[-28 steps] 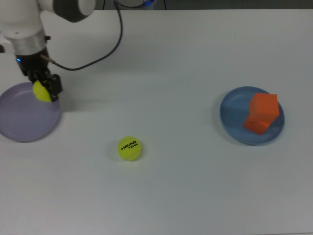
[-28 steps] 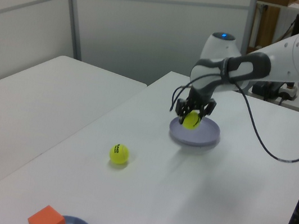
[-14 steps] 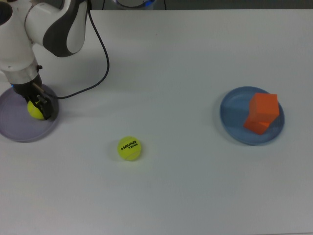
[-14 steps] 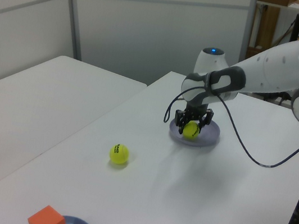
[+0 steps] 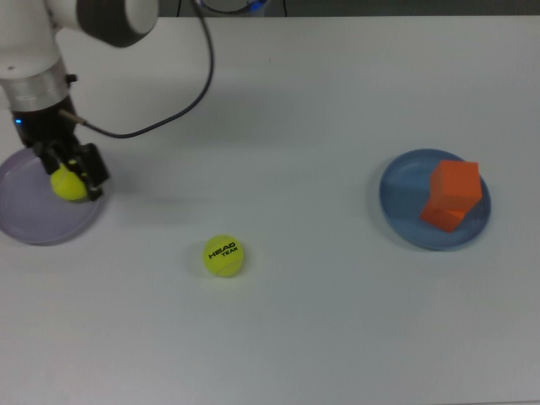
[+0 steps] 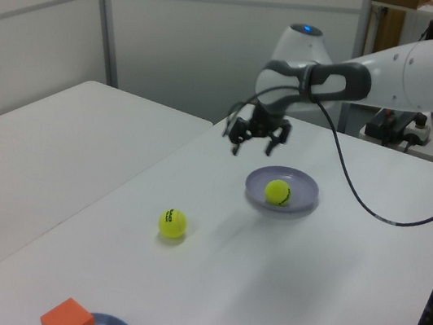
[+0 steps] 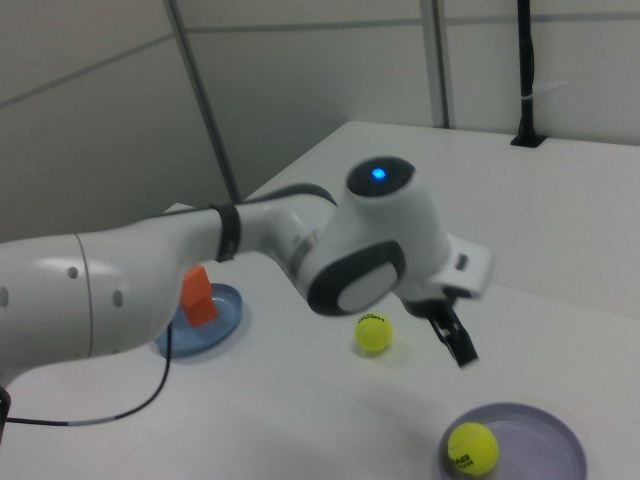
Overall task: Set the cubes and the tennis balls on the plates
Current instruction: 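Move to the other tennis ball and grasp it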
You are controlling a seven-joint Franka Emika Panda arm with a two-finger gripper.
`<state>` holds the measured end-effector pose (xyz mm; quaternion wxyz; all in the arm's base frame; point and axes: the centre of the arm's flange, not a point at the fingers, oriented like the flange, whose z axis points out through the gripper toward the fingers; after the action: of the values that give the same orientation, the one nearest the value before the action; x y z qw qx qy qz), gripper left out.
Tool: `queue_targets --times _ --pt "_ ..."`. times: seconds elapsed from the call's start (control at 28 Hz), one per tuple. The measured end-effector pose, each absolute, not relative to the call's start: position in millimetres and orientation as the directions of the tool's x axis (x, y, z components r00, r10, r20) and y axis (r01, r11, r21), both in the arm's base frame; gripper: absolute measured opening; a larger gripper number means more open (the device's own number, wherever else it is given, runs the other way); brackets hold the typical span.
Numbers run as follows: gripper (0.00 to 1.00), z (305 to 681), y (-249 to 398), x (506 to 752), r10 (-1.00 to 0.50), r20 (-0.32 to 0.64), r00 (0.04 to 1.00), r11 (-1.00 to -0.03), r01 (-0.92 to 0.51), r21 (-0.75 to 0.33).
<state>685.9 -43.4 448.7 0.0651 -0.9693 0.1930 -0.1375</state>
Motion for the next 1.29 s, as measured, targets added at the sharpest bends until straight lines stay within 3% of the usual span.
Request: queue_targets --times 0.61,0.89,1.18,1.29 --pt "1.00 406 126 704 -0.235 0.226 0.945 -0.956 -0.183 -0.229" --pt "1.00 352 142 710 -0.226 0.198 0.954 -0.960 -0.184 -0.211" --pt "1.00 328 141 712 -0.229 0.180 0.957 -0.961 -0.193 -0.195" --pt "0.91 326 141 714 -0.242 0.204 0.949 -0.959 -0.201 -0.201"
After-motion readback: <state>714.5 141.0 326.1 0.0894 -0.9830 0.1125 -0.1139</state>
